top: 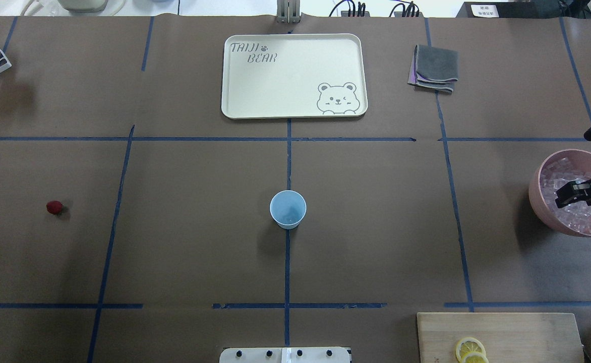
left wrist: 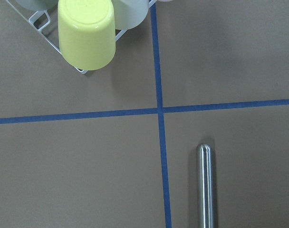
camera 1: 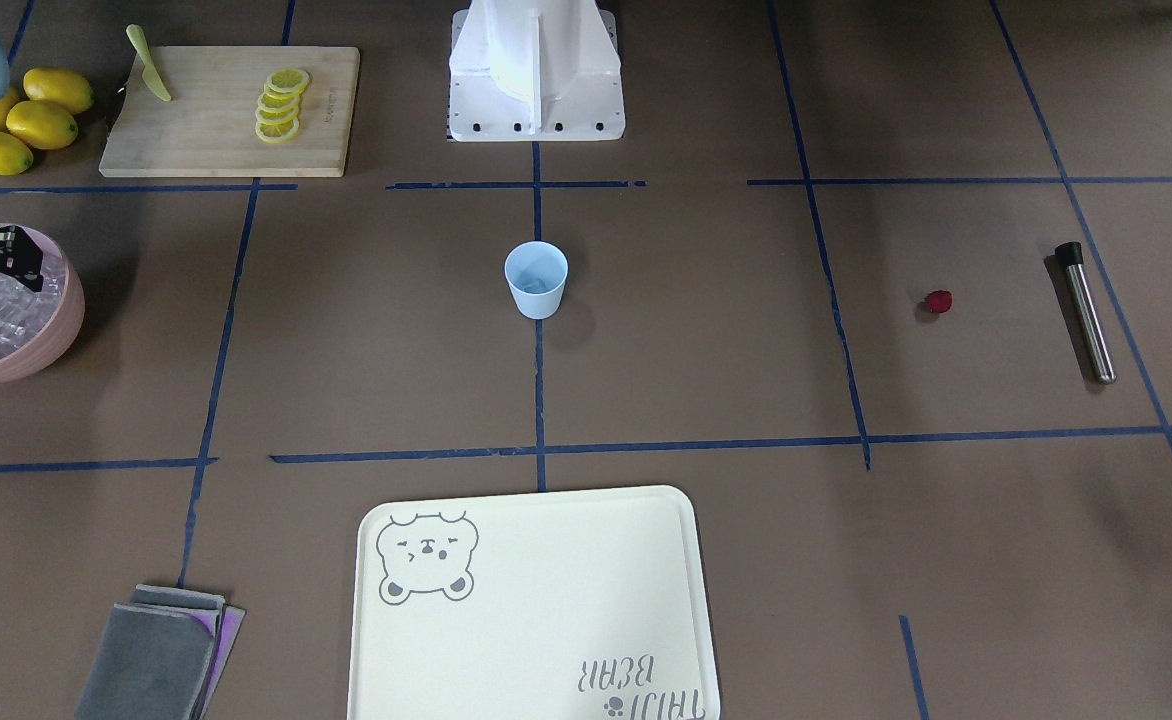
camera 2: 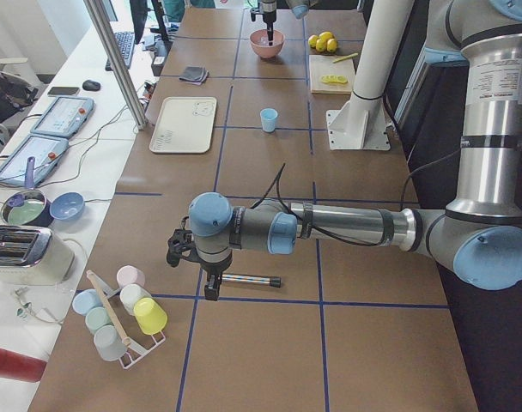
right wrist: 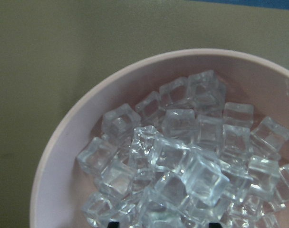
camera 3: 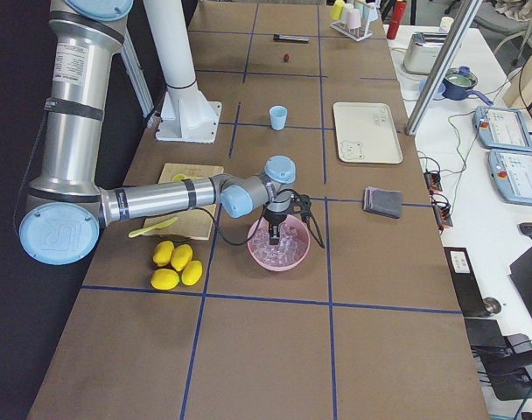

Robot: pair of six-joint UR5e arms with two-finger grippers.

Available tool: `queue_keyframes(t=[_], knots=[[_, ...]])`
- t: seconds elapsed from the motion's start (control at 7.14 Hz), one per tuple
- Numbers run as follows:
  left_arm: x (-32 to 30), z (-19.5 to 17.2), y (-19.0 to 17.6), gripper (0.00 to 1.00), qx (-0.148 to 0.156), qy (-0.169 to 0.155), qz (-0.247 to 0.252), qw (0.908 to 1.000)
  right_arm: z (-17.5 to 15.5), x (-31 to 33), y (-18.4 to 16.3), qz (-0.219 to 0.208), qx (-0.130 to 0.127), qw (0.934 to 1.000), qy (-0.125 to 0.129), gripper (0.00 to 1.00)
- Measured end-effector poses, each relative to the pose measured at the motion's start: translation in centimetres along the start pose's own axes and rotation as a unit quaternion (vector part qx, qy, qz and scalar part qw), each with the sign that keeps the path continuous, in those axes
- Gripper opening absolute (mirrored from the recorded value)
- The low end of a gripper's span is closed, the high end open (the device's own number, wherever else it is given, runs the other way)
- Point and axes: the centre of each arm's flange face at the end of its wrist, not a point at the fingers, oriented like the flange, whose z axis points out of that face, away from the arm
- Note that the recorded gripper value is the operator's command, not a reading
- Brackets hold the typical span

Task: Mash ice and strawberries in cup
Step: 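Lower the right gripper into the bowl and grasp another ice cube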

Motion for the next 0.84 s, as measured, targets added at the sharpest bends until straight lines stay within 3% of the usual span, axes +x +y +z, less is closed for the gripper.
queue_keyframes(t=[0.14,0.28,0.42,0.84], knots=[[0.07,-0.08,0.00,1.00,0.001,0.000,0.001,1.0000,0.05,0.10,0.07,0.001,-0.001,1.0000,0.001,0.57],[0.16,-0.23,-0.01,1.00,0.002,0.000,0.001,1.0000,0.06,0.16,0.10,0.001,-0.001,1.0000,0.001,0.21],[0.26,-0.34,-0.02,1.00,0.003,-0.001,0.003,1.0000,0.01,0.21,0.14,0.002,-0.001,1.0000,0.001,0.02],[0.33,-0.36,-0.03,1.00,0.003,0.000,0.003,1.0000,-0.55,0.01,0.30,0.000,0.003,1.0000,-0.002,0.00]])
